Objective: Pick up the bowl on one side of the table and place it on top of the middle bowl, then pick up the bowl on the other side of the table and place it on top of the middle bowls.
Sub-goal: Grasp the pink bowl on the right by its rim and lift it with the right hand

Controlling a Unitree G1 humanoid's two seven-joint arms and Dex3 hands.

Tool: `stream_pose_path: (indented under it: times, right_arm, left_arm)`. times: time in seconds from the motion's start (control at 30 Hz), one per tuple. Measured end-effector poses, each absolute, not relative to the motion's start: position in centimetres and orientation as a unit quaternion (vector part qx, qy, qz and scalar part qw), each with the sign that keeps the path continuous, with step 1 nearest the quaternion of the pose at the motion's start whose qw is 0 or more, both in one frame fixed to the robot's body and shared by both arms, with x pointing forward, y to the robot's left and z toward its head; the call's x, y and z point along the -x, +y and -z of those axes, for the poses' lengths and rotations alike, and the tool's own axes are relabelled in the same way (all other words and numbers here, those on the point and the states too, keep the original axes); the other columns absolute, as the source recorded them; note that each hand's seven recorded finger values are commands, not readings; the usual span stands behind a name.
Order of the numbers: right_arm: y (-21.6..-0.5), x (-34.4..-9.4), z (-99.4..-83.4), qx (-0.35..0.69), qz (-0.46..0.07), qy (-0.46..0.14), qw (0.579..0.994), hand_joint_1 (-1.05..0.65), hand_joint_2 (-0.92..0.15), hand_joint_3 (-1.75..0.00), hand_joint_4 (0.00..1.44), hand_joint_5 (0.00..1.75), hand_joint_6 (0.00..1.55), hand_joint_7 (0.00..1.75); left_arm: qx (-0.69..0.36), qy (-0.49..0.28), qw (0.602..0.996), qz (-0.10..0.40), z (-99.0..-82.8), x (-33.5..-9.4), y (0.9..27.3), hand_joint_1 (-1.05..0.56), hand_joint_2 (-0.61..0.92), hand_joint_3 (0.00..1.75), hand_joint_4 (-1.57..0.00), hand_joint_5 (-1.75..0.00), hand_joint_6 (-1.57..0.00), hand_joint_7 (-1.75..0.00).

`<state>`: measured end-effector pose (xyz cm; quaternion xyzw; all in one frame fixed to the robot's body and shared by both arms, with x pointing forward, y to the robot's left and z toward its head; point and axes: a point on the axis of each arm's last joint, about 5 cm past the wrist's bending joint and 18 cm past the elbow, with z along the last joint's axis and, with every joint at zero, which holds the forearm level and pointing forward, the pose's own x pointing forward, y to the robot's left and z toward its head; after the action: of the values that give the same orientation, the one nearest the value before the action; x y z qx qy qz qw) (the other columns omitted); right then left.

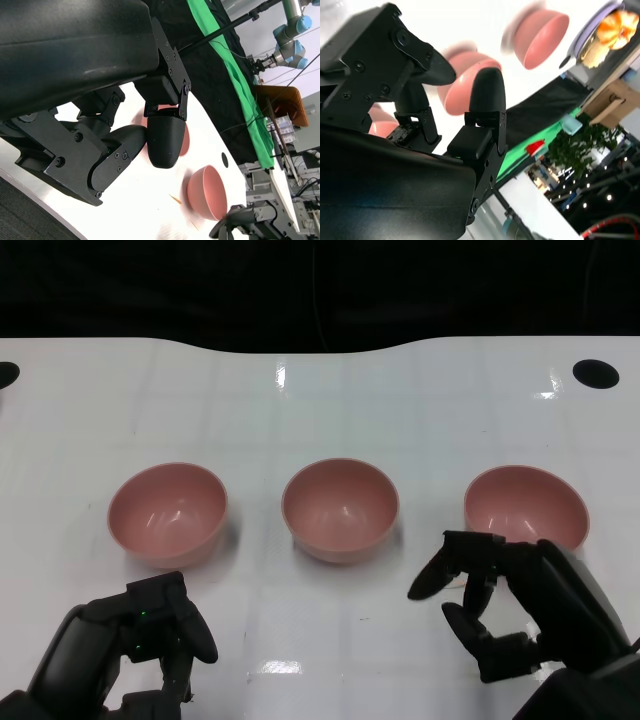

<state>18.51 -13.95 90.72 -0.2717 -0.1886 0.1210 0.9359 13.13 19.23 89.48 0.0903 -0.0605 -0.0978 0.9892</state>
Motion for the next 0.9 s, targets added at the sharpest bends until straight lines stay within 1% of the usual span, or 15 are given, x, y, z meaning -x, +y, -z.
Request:
stream_pose_path:
  times: [0.03, 0.1, 0.13, 0.17, 0.23, 0.3, 0.37, 0.43, 0.57, 0.63, 0.77, 0.9]
  right_arm:
    - [-14.0, -18.6, -90.7, 0.275, -0.119, -0.187, 0.936, -0.24, -0.5, -0.78, 0.64, 1.33, 0.76, 0.66]
    - [-14.0, -18.7, -90.8, 0.287, -0.114, -0.179, 0.934, -0.27, -0.56, -0.68, 0.6, 1.31, 0.73, 0.65]
    - [-14.1, -18.8, -90.8, 0.29, -0.112, -0.175, 0.934, -0.28, -0.57, -0.66, 0.58, 1.29, 0.71, 0.64]
    - [-14.1, -18.8, -90.8, 0.295, -0.11, -0.173, 0.933, -0.29, -0.62, -0.56, 0.55, 1.23, 0.68, 0.61]
    - [-14.2, -18.9, -90.9, 0.309, -0.106, -0.165, 0.93, -0.33, -0.75, -0.28, 0.49, 1.11, 0.61, 0.55]
    - [-14.2, -19.0, -91.1, 0.327, -0.1, -0.158, 0.927, -0.34, -0.8, -0.18, 0.47, 1.08, 0.59, 0.53]
    - [-14.3, -19.1, -91.3, 0.333, -0.096, -0.158, 0.925, -0.35, -0.83, -0.14, 0.46, 1.08, 0.59, 0.52]
    - [-14.3, -19.3, -91.6, 0.355, -0.092, -0.16, 0.916, -0.4, -0.85, -0.07, 0.36, 0.95, 0.46, 0.41]
    - [-14.8, -19.6, -92.5, 0.419, -0.076, -0.163, 0.89, -0.45, -0.86, -0.03, 0.26, 0.87, 0.36, 0.32]
    - [-14.9, -19.7, -93.1, 0.443, -0.068, -0.162, 0.879, -0.48, -0.87, -0.02, 0.17, 0.84, 0.31, 0.28]
    - [-15.1, -19.8, -93.8, 0.468, -0.061, -0.156, 0.868, -0.49, -0.87, -0.01, 0.14, 0.83, 0.3, 0.25]
    - [-15.1, -19.8, -93.9, 0.47, -0.061, -0.151, 0.867, -0.49, -0.87, -0.01, 0.14, 0.83, 0.3, 0.24]
  left_arm:
    - [-0.091, -0.061, 0.989, 0.098, -89.5, -13.1, 19.2, -0.15, 0.43, 1.35, -0.86, -1.75, -0.81, -1.51]
    - [-0.091, -0.061, 0.989, 0.097, -89.5, -13.1, 19.3, -0.16, 0.43, 1.34, -0.86, -1.75, -0.81, -1.51]
    - [-0.092, -0.061, 0.989, 0.097, -89.5, -13.1, 19.3, -0.16, 0.43, 1.34, -0.86, -1.75, -0.81, -1.51]
    - [-0.092, -0.061, 0.989, 0.096, -89.5, -13.1, 19.3, -0.16, 0.43, 1.34, -0.86, -1.75, -0.81, -1.51]
    - [-0.091, -0.061, 0.989, 0.095, -89.5, -13.1, 19.4, -0.15, 0.43, 1.34, -0.86, -1.75, -0.81, -1.51]
    - [-0.09, -0.061, 0.99, 0.093, -89.6, -13.1, 19.5, -0.15, 0.43, 1.34, -0.86, -1.75, -0.81, -1.51]
    - [-0.091, -0.061, 0.99, 0.092, -89.6, -13.1, 19.6, -0.15, 0.44, 1.33, -0.86, -1.75, -0.81, -1.51]
    - [-0.091, -0.06, 0.99, 0.095, -89.6, -13.1, 19.6, -0.16, 0.47, 1.29, -0.86, -1.75, -0.81, -1.53]
    - [-0.09, -0.058, 0.989, 0.099, -89.6, -13.1, 19.7, -0.14, 0.48, 1.27, -0.86, -1.75, -0.81, -1.54]
    - [-0.09, -0.058, 0.989, 0.101, -89.6, -13.1, 19.7, -0.14, 0.49, 1.26, -0.85, -1.75, -0.81, -1.54]
    - [-0.087, -0.058, 0.989, 0.1, -89.6, -13.1, 19.7, -0.15, 0.49, 1.25, -0.85, -1.75, -0.8, -1.54]
    - [-0.087, -0.059, 0.989, 0.1, -89.6, -13.1, 19.7, -0.15, 0.5, 1.24, -0.85, -1.75, -0.8, -1.54]
